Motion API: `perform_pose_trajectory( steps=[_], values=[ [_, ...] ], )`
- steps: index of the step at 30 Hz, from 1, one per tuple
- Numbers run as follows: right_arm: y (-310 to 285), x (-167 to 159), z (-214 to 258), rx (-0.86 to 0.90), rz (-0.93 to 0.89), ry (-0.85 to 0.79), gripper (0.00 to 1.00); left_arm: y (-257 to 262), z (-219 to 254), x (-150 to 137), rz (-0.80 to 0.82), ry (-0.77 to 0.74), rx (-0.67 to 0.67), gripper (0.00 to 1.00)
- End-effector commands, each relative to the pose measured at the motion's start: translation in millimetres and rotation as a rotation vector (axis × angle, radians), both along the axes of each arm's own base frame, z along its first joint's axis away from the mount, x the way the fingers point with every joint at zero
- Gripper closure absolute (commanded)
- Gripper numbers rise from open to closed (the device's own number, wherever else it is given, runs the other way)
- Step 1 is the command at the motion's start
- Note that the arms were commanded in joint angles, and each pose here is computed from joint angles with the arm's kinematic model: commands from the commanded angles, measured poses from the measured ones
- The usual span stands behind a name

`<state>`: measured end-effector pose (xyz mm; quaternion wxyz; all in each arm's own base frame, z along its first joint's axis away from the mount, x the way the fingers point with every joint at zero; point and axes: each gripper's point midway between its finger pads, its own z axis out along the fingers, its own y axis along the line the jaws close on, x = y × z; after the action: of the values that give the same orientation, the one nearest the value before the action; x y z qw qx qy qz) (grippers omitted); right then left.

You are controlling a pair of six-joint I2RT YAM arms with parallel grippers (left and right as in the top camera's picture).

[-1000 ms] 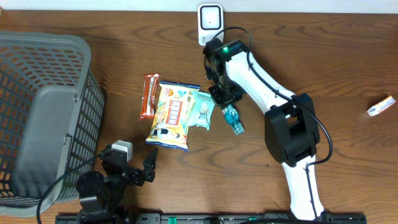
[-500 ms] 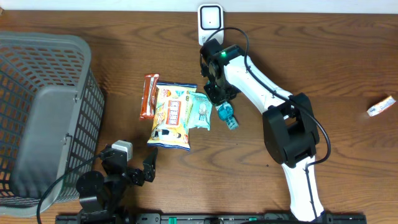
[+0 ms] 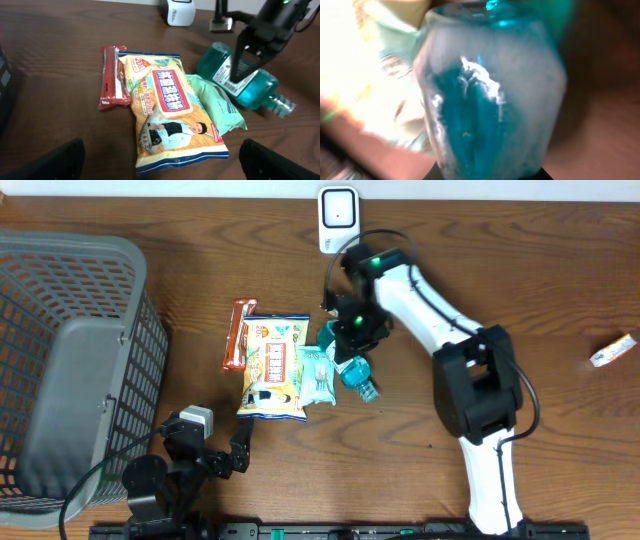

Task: Scan the item barcode
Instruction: 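Lift the Listerine bottle off the wipe packs with the right gripper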

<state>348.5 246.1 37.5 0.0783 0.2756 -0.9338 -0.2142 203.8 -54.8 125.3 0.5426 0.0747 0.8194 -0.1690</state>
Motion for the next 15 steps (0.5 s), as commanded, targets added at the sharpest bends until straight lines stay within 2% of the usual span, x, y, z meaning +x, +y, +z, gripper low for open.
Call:
perform_pose_trajectory(
  steps=[1,10,15],
  values=[
    [12,2,32,0.31,0.046,0.031,0.99,-1,3,0,-0.005,-0.013,0.008,0.02],
    [-1,1,88,0.704,0.024,0.085,0.99,-1,3,0,-0.005,-0.013,0.008,0.02],
    [-15,-15,113,0.816,0.033,0.124,0.99,-1,3,0,-0.005,-0.013,0.008,0.02]
  ],
)
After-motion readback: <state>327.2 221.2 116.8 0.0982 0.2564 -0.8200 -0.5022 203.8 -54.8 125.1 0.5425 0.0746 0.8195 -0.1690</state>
